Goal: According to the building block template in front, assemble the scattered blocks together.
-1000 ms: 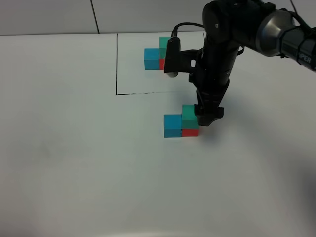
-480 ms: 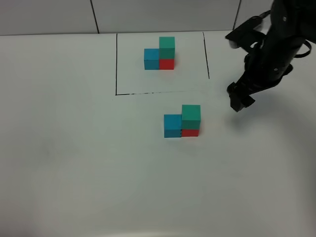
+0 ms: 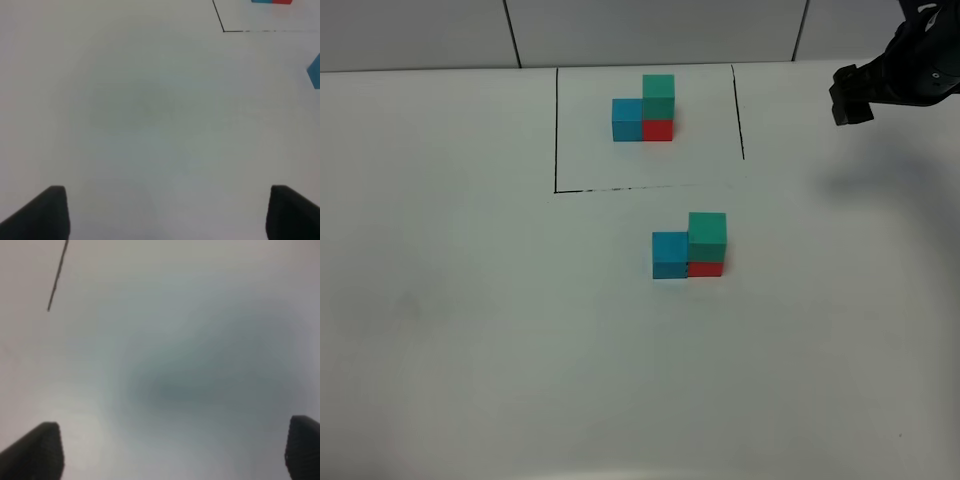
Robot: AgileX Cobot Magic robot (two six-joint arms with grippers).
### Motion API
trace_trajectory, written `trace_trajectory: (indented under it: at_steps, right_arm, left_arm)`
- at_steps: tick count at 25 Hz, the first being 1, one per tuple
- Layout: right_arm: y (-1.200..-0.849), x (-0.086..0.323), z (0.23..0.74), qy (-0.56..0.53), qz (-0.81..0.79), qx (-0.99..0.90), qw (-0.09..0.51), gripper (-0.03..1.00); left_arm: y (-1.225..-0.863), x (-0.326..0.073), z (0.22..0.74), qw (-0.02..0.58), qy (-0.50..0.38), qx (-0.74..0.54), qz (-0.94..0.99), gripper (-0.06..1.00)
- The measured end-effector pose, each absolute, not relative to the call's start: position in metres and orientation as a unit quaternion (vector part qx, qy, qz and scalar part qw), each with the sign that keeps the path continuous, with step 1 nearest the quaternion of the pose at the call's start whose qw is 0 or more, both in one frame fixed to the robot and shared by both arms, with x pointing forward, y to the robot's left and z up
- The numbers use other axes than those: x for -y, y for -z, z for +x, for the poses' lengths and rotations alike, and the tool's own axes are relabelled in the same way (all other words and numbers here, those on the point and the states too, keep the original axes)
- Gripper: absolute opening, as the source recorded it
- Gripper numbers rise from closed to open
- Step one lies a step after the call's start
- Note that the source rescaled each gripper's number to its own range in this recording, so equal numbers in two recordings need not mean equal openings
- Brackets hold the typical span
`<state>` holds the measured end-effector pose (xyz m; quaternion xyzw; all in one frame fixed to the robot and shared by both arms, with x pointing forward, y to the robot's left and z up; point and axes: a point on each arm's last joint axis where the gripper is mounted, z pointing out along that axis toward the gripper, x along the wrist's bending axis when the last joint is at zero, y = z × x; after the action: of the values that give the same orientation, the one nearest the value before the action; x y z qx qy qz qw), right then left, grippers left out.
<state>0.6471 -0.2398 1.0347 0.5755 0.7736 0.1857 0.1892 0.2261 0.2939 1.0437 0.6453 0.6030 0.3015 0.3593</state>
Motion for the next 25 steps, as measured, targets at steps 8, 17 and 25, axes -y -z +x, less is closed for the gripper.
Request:
trace_trajectory:
  at_steps: [8,17,25]
  right_arm:
    - [-1.079,0.246,0.608,-0.240,0.574,-0.744,0.243,0.81]
    - [-1.102,0.267,0.476,-0.300,0.586,-0.696,0.286,0.81]
    - [-1.095,0.295,0.372,-0.305,0.621,-0.649,0.316,0.81]
  left_arm:
    - [-1.044,-0.294,0.226,0.359,-0.301,-0.603,0.645,0.89]
    - [-1.044,-0.294,0.226,0.359,-0.301,-0.603,0.645,0.89]
    - [-1.044,-0.294,0.226,0.359,-0.301,-0.603,0.645,0.89]
